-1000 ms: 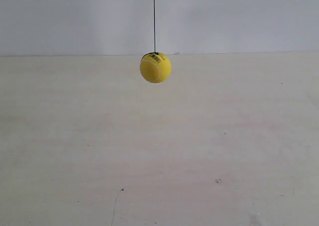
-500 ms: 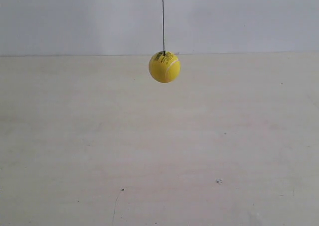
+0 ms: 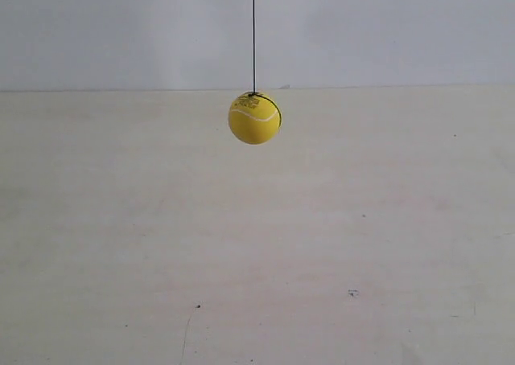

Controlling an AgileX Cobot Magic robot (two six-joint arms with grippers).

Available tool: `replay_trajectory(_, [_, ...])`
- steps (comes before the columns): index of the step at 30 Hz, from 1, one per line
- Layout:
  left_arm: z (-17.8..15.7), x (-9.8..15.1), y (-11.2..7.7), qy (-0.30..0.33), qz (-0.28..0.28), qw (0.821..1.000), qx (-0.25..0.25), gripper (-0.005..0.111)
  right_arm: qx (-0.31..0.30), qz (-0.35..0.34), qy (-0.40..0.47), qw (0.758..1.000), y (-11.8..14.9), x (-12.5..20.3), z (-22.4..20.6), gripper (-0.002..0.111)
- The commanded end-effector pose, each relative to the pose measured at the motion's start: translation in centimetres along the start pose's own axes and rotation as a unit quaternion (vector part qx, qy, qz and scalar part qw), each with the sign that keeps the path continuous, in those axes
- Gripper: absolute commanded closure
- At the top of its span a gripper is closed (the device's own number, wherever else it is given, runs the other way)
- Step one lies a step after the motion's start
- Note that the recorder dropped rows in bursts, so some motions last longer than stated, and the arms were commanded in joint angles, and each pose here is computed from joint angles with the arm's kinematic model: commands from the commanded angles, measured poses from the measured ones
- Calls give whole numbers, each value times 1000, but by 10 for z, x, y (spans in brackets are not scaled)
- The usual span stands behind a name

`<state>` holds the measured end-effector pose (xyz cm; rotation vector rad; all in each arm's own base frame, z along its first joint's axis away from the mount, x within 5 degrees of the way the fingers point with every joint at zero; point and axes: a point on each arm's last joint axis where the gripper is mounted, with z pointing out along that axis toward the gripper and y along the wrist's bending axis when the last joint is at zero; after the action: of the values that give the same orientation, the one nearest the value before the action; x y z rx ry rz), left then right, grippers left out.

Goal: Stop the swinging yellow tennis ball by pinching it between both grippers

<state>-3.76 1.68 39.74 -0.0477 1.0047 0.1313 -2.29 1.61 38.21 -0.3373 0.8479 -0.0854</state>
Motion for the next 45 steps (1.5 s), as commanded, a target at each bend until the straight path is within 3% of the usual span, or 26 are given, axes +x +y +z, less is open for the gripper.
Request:
replay_trajectory(1, [0, 14, 4, 56, -10, 998, -31, 102, -19, 48, -1, 999, 5, 5, -1, 108])
replay_trajectory(5, [0, 18, 7, 78, -9, 996, -45, 102, -16, 108, 2, 994, 5, 5, -1, 108])
replay_trajectory(28, [0, 18, 7, 78, -8, 996, -45, 102, -3, 108, 4, 994, 2, 4, -1, 108])
replay_trajectory(32, [0, 18, 7, 77, -8, 996, -45, 102, 26, 152, 23, 988, -4, 12, 3, 108])
replay_trajectory(34, [0, 17, 7, 75, -8, 996, -44, 102, 64, 168, 49, 983, -9, 21, 5, 108])
replay_trajectory(36, [0, 17, 7, 75, -8, 996, -44, 102, 99, 130, 139, 977, -13, 43, 5, 108])
replay_trajectory(37, [0, 17, 7, 75, -8, 996, -44, 102, 71, 69, 215, 971, -7, 59, 1, 108])
replay_trajectory(39, [0, 17, 7, 75, -8, 996, -44, 102, 28, 19, 256, 966, 3, 78, -8, 108])
replay_trajectory(45, [0, 17, 7, 74, -8, 996, -43, 102, 20, 45, 293, 955, 31, 153, -36, 108])
